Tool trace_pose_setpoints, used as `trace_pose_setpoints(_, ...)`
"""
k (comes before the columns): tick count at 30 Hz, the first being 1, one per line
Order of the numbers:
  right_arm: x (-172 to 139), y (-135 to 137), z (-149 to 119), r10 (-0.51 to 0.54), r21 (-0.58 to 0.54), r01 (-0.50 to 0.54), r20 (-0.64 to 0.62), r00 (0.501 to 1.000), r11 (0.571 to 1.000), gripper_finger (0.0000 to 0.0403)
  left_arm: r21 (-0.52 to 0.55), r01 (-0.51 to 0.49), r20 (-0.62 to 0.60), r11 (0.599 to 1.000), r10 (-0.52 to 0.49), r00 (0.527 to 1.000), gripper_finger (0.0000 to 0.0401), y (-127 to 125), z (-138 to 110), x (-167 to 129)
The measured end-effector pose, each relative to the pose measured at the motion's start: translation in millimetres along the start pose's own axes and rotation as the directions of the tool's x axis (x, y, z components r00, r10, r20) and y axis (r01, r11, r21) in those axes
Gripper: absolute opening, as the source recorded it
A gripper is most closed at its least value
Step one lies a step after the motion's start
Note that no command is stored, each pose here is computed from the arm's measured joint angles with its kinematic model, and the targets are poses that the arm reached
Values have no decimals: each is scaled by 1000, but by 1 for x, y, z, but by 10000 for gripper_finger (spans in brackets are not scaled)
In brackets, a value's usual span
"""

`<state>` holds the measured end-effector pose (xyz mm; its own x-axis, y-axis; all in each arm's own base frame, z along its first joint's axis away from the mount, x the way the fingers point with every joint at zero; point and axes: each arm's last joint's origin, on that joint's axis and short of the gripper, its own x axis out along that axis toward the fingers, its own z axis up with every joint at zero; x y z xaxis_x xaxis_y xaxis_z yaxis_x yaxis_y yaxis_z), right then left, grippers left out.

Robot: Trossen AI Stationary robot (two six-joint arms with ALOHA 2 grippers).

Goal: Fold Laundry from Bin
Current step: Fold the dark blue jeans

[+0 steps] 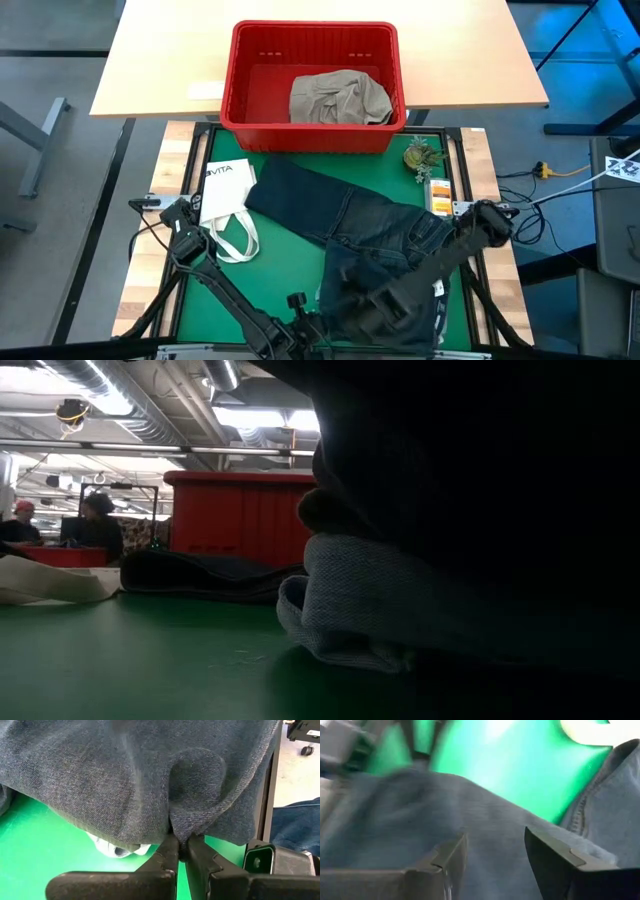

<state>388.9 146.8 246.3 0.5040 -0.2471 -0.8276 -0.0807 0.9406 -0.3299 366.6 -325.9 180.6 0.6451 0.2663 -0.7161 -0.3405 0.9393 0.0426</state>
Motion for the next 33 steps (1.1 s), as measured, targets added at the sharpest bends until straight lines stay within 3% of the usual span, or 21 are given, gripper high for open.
trace_pose_setpoints(3, 12, -27, 1, 18, -3, -18, -32, 999, 1000, 198, 5, 4, 2, 1000, -4, 1000, 11, -1, -2, -2)
trace_pose_setpoints(6, 18, -53, 2, 150, 43, -147, -52, 987, 988, 198, 6, 5, 2, 1000, -5, 1000, 11, -2, -2, -3)
trace_pose_setpoints(9, 16, -81, 6, 320, 118, -312, -59, 946, 943, 198, 6, 6, 2, 1000, -6, 1000, 11, -2, -3, -3)
trace_pose_setpoints(13, 3, -113, 13, 440, 180, -428, -35, 897, 886, 198, 7, 6, 1, 1000, -6, 1000, 12, -2, -3, -3)
trace_pose_setpoints(20, -19, -163, 12, 476, 244, -453, -39, 879, 857, 198, 7, 6, 1, 1000, -6, 1000, 12, -2, -3, -3)
trace_pose_setpoints(27, -6, -176, 0, 610, 168, -598, -26, 792, 784, 198, 7, 7, 1, 1000, -7, 1000, 12, -2, -3, -3)
trace_pose_setpoints(33, 9, -180, -12, 570, 159, -553, -82, 818, 818, 198, 7, 5, 3, 1000, -5, 1000, 12, -2, -3, -3)
